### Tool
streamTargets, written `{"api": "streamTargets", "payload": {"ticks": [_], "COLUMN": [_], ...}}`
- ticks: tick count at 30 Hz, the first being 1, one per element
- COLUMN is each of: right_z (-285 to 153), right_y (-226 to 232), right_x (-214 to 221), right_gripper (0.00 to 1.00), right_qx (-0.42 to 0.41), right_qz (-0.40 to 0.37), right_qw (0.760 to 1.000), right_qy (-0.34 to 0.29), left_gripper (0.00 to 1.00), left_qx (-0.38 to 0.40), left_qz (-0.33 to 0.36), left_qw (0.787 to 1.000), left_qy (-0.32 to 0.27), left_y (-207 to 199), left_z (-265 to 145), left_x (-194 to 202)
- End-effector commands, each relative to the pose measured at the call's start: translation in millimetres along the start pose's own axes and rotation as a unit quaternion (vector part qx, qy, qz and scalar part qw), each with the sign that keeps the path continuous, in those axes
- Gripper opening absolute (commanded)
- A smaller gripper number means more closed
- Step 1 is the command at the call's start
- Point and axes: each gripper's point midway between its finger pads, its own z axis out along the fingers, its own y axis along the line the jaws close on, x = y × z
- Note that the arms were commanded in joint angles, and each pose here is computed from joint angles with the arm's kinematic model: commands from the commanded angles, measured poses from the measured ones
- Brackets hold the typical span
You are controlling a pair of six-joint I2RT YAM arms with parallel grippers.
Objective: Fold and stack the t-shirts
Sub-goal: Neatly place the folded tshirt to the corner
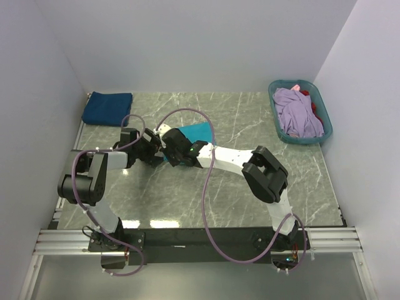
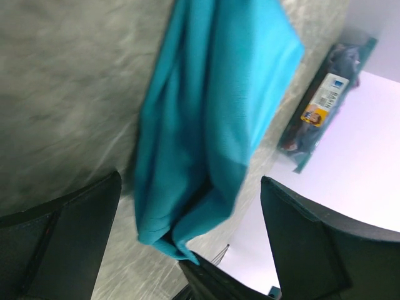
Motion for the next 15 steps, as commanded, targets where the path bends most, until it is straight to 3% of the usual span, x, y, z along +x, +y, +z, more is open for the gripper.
{"api": "streamTargets", "payload": {"ticks": [1,9,15], "right_z": [-18,-21,-23], "right_y": [-5,-3,-3], "right_x": [-26,-31,-33], "right_gripper": [0.0,0.0,0.0], "right_qx": [-0.002,-0.008,-0.012], "right_qz": [0.019,0.021,0.026], "right_qw": [0.999,0.999,0.998], "right_qy": [-0.041,-0.048,-0.05], "left_gripper": [0.99,0.99,0.86], "left_qx": [-0.021,-0.039,-0.05], "left_qz": [0.005,0.015,0.0], "left_qw": [1.0,0.999,0.999], "left_qy": [-0.005,-0.001,0.006], "left_y": [10,19,39], "left_z": [1,13,18], "left_x": [2,6,14]}}
